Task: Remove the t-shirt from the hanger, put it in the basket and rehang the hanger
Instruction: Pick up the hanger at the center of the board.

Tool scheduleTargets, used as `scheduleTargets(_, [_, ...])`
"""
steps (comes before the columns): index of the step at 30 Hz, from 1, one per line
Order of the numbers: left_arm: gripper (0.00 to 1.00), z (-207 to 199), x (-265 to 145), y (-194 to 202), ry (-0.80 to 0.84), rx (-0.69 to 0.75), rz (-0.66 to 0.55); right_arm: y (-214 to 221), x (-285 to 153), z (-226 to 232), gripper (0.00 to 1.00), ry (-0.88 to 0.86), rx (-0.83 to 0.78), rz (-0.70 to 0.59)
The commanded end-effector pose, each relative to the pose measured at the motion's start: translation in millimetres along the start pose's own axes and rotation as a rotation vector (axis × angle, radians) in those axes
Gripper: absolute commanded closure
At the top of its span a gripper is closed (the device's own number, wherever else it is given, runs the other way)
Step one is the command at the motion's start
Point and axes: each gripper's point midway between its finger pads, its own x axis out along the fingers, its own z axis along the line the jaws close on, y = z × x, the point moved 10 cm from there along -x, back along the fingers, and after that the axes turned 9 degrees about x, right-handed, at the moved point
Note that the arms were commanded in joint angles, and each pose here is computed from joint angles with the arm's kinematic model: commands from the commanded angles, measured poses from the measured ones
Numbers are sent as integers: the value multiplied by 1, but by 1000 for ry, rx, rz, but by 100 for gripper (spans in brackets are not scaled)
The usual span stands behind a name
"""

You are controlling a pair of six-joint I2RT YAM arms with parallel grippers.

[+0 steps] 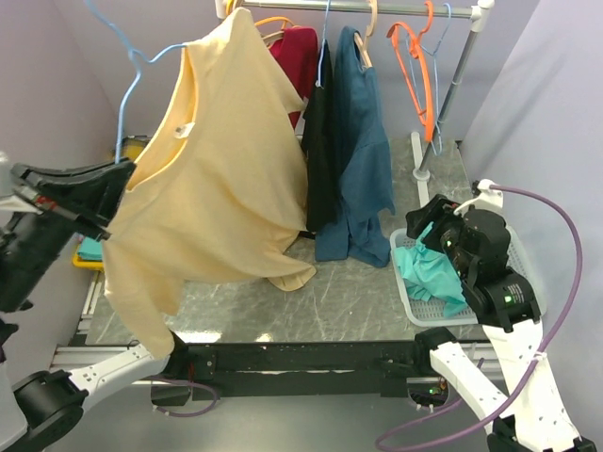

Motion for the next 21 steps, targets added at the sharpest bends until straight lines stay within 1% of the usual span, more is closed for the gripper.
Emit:
scheduleTargets(1, [99,11,-25,-27,-97,13,-119,-6,2,20,25,-158,-111,21])
scheduleTargets(3, [99,16,-41,-32,-152,18,-124,2,2,29,25,-198,-153,49])
scheduleTargets(5, [99,24,-54,-34,-252,4,-135,10,6,37,25,-196,-193,65])
scheduleTargets(6, [99,27,-66,-33,-286,-7,-146,12,8,39,25,-162,-210,43])
scheduleTargets(7, [99,33,-74,-30,-367,-20,-139,20,8,47,25,-186,-233,69])
scheduleTargets(8, [99,35,-78,-27,-409,-41,-134,23,10,51,25,-188,-241,71])
scheduleTargets(9, [99,37,-89,-27,-450,-43,-148,25,11,54,25,-196,-245,75])
scheduleTargets(11, [99,42,-98,-23,-549,-46,-154,33,15,65,25,-222,-265,91])
scheduleTargets(12, [99,42,-111,-24,-591,-41,-184,35,19,71,25,-222,-276,101])
scheduleTargets(17, [99,44,-145,-35,-686,-57,-309,54,17,106,25,-272,-379,105])
scheduleTargets(21, [99,41,-152,-36,-664,-61,-325,69,23,133,24,-275,-454,112])
